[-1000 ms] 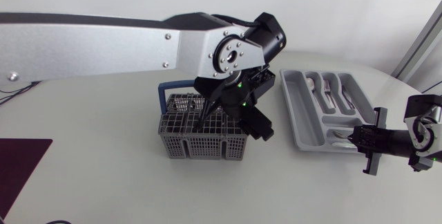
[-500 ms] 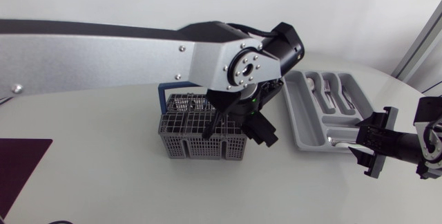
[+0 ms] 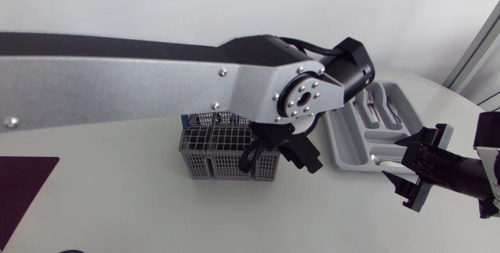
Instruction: Unload the cutlery basket into the drawer organizer.
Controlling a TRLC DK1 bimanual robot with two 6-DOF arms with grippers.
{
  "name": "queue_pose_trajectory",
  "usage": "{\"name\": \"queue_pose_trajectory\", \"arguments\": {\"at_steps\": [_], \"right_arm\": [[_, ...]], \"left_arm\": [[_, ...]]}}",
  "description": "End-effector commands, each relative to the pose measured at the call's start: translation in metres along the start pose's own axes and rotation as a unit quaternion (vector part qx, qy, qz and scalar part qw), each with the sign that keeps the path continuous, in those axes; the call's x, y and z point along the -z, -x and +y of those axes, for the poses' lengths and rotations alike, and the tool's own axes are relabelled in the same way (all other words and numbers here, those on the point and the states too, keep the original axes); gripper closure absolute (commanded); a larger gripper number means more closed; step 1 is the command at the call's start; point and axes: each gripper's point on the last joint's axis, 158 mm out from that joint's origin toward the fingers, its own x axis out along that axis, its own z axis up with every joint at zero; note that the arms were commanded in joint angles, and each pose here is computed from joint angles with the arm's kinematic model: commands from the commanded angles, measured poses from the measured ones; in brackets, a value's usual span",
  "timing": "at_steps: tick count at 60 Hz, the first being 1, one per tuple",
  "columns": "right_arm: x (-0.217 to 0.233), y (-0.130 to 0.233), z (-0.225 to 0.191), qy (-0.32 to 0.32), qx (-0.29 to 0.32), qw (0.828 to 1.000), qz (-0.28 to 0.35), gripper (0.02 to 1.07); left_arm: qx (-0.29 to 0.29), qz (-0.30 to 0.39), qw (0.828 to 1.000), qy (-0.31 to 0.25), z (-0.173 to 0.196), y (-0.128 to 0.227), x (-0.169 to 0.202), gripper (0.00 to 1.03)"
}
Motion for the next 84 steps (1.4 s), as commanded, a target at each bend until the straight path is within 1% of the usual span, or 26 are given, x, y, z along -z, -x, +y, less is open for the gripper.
{"name": "queue_pose_trajectory", "arguments": {"at_steps": [1,4,6,7,12,13,16,19,24,25,32,35,36,43,44,45,46,49,59,74,84], "right_arm": [[-0.006,0.004,0.020,-0.020,-0.014,1.000,-0.009,0.17],[-0.011,0.007,0.023,-0.022,-0.012,1.000,-0.014,0.17],[-0.014,0.009,0.025,-0.021,-0.012,1.000,-0.018,0.17],[-0.014,0.011,0.026,-0.022,-0.013,1.000,-0.018,0.17],[-0.018,0.014,0.030,-0.024,-0.010,0.999,-0.023,0.17],[-0.017,0.015,0.031,-0.024,-0.011,0.999,-0.022,0.17],[-0.020,0.018,0.034,-0.023,-0.011,0.999,-0.026,0.16],[-0.020,0.019,0.036,-0.025,-0.011,0.999,-0.026,0.16],[-0.022,0.020,0.040,-0.025,-0.014,0.999,-0.029,0.16],[-0.023,0.020,0.041,-0.024,-0.014,0.999,-0.030,0.16],[-0.025,0.023,0.043,-0.024,-0.013,0.999,-0.032,0.16],[-0.025,0.024,0.043,-0.023,-0.010,0.999,-0.032,0.16],[-0.025,0.025,0.043,-0.023,-0.010,0.999,-0.032,0.16],[-0.026,0.028,0.043,-0.022,-0.006,0.999,-0.034,0.16],[-0.026,0.028,0.043,-0.022,-0.006,0.999,-0.034,0.16],[-0.026,0.028,0.043,-0.022,-0.006,0.999,-0.034,0.16],[-0.026,0.028,0.043,-0.022,-0.005,0.999,-0.034,0.16],[-0.027,0.029,0.043,-0.022,-0.006,0.999,-0.035,0.16],[-0.028,0.031,0.044,-0.022,-0.003,0.999,-0.036,0.16],[-0.035,0.033,0.048,-0.024,-0.010,0.999,-0.045,0.15],[-0.039,0.033,0.051,-0.024,-0.013,0.998,-0.049,0.15]], "left_arm": [[-0.007,0.010,1.000,0.010,-0.006,-0.009,0.002,0.23],[-0.008,0.014,1.000,0.012,-0.007,-0.012,0.003,0.27],[-0.011,0.014,1.000,0.012,-0.007,-0.014,0.003,0.27],[-0.015,0.016,1.000,0.011,-0.007,-0.015,0.004,0.30],[-0.015,0.019,1.000,0.008,-0.009,-0.017,0.005,0.32],[-0.016,0.020,1.000,0.009,-0.010,-0.018,0.006,0.37],[-0.019,0.018,1.000,0.007,-0.011,-0.018,0.005,0.39],[-0.024,0.016,1.000,0.006,-0.010,-0.018,0.004,0.44],[-0.028,0.017,0.999,0.005,-0.011,-0.022,0.004,0.45],[-0.030,0.016,0.999,0.007,-0.010,-0.024,0.004,0.48],[-0.034,0.014,0.999,0.009,-0.009,-0.027,0.003,0.49],[-0.038,0.012,0.999,0.010,-0.008,-0.028,0.003,0.54],[-0.041,0.011,0.999,0.010,-0.007,-0.028,0.003,0.58],[-0.042,0.008,0.999,0.010,-0.009,-0.029,0.003,0.72],[-0.043,0.007,0.999,0.010,-0.009,-0.030,0.003,0.75],[-0.043,0.007,0.999,0.010,-0.009,-0.030,0.003,0.76],[-0.044,0.007,0.999,0.009,-0.009,-0.031,0.003,0.80],[-0.044,0.009,0.999,0.008,-0.011,-0.034,0.004,0.82],[-0.045,0.006,0.999,0.009,-0.010,-0.032,0.004,0.83],[-0.066,-0.026,0.997,0.015,0.003,-0.007,-0.004,0.83],[-0.082,-0.055,0.995,0.012,0.005,0.007,-0.006,0.83]]}}
